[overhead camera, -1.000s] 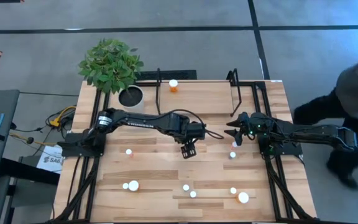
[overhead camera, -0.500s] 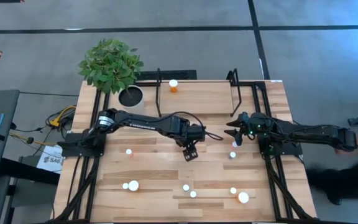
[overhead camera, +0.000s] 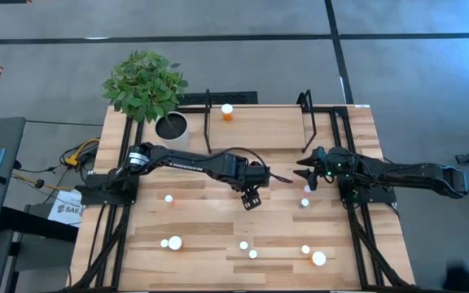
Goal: Pick and place medicine bottles onto shelf by color
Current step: Put the top yellow pill bottle on the shelf
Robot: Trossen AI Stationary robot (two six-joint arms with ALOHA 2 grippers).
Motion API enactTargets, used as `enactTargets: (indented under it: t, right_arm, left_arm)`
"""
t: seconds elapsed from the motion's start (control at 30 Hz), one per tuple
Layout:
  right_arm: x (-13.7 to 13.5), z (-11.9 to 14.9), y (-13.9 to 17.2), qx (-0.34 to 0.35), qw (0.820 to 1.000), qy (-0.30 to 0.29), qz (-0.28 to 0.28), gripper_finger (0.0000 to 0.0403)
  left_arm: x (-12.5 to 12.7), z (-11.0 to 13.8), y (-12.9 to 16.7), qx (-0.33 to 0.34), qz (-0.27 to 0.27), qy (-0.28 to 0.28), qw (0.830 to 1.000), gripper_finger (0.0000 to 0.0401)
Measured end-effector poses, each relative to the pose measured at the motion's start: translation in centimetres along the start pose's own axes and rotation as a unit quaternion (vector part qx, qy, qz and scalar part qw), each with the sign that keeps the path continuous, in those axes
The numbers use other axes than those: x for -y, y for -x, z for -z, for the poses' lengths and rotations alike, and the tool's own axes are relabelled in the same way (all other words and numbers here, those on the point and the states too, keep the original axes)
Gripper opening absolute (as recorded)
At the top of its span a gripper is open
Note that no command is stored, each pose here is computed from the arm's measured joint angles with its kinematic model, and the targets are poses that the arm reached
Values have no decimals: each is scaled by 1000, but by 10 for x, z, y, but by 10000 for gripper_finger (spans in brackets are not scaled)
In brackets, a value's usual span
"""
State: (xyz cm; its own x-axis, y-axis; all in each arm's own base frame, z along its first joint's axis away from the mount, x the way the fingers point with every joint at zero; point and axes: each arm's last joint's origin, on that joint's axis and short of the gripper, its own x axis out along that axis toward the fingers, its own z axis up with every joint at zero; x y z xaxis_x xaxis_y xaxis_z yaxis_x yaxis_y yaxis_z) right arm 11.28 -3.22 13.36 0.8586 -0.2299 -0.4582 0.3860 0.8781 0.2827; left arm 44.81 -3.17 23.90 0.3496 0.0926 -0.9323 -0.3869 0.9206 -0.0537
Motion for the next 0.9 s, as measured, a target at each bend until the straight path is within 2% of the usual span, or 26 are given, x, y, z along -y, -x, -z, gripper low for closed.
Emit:
enactTargets:
  t: [0.13,0.27,0.53,0.9]
  right_arm:
    - [0,0,0,0,1000,0,0,249]
    - [0,0,0,0,1000,0,0,249]
    - [0,0,0,0,1000,0,0,249]
    - [0,0,0,0,1000,0,0,249]
  left_arm:
    - [0,3,-5,3,-3,3,1000,264]
    - [-1,11,-19,-24,9,5,1000,264]
    - [1,8,-19,-2,18,5,1000,264]
    - [0,7,-20,14,-1,22,1000,264]
